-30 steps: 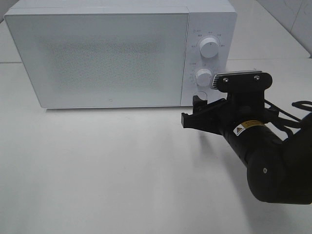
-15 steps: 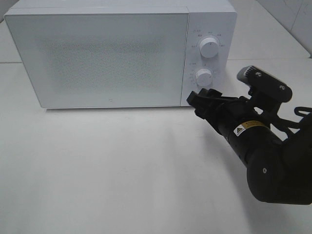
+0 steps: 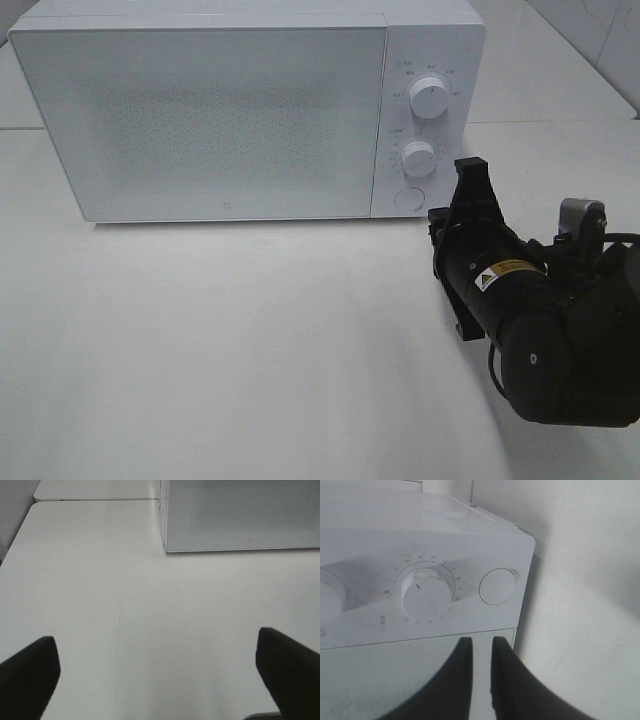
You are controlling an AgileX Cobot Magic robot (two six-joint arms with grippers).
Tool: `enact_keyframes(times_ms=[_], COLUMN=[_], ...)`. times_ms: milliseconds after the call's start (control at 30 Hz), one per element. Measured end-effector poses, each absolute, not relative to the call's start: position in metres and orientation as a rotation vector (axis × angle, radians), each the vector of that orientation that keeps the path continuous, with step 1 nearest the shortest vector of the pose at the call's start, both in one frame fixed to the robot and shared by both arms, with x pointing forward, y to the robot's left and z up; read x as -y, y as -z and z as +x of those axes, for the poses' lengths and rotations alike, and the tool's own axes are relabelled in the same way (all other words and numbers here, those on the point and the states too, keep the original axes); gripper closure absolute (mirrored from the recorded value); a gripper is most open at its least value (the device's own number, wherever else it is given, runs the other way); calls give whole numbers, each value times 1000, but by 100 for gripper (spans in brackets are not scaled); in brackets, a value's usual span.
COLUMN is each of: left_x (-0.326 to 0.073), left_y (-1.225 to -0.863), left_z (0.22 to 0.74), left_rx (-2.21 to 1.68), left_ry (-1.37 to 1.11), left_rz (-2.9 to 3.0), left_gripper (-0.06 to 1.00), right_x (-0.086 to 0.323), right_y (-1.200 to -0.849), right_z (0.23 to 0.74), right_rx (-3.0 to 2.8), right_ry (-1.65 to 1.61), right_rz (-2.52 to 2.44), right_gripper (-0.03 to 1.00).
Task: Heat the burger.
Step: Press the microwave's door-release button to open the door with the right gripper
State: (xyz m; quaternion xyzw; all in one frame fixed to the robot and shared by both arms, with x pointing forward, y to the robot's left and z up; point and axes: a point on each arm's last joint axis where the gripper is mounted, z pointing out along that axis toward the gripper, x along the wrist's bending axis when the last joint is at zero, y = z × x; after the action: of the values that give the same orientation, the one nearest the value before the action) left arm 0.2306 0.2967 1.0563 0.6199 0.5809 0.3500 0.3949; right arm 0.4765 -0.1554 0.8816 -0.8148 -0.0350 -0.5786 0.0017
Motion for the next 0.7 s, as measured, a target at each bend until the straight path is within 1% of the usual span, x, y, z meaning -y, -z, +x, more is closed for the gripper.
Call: enact_keyframes(times_ms=[33,67,100,133,167,433,533,700], left_x=[-297,-297,-297,-297,-297,-297,-297,-297], left_y=[-1056,-1056,-1056,-1056,-1056,-1056,-1056,-1056], left_z=[231,231,231,231,231,231,231,231], left_rx=[-1473,-1473,-1473,-1473,-1473,-1473,-1473,-1473], left_ry=[-887,-887,-887,-887,-887,-887,-887,-887], left_rz=[1572,1572,1572,1572,1572,1572,1572,1572], left_gripper=[-4,-4,-4,-4,-4,-4,-4,-4], right_x=[155,155,153,153,151,142,144,150], right_y=[-882,-880,-879,-879,-878,-872,-867,-869], right_z=[476,477,479,479,482,496,502,516], right_rx=[110,78,33,33,-2,-31,-54,-87], right_ry=[1816,1804,1792,1792,1782,1759,1720,1719], right_rz=[-2557,-2554,-2545,-2545,-2537,-2540,-2574,-2600], right_gripper=[83,86,92,92,95,95,95,95])
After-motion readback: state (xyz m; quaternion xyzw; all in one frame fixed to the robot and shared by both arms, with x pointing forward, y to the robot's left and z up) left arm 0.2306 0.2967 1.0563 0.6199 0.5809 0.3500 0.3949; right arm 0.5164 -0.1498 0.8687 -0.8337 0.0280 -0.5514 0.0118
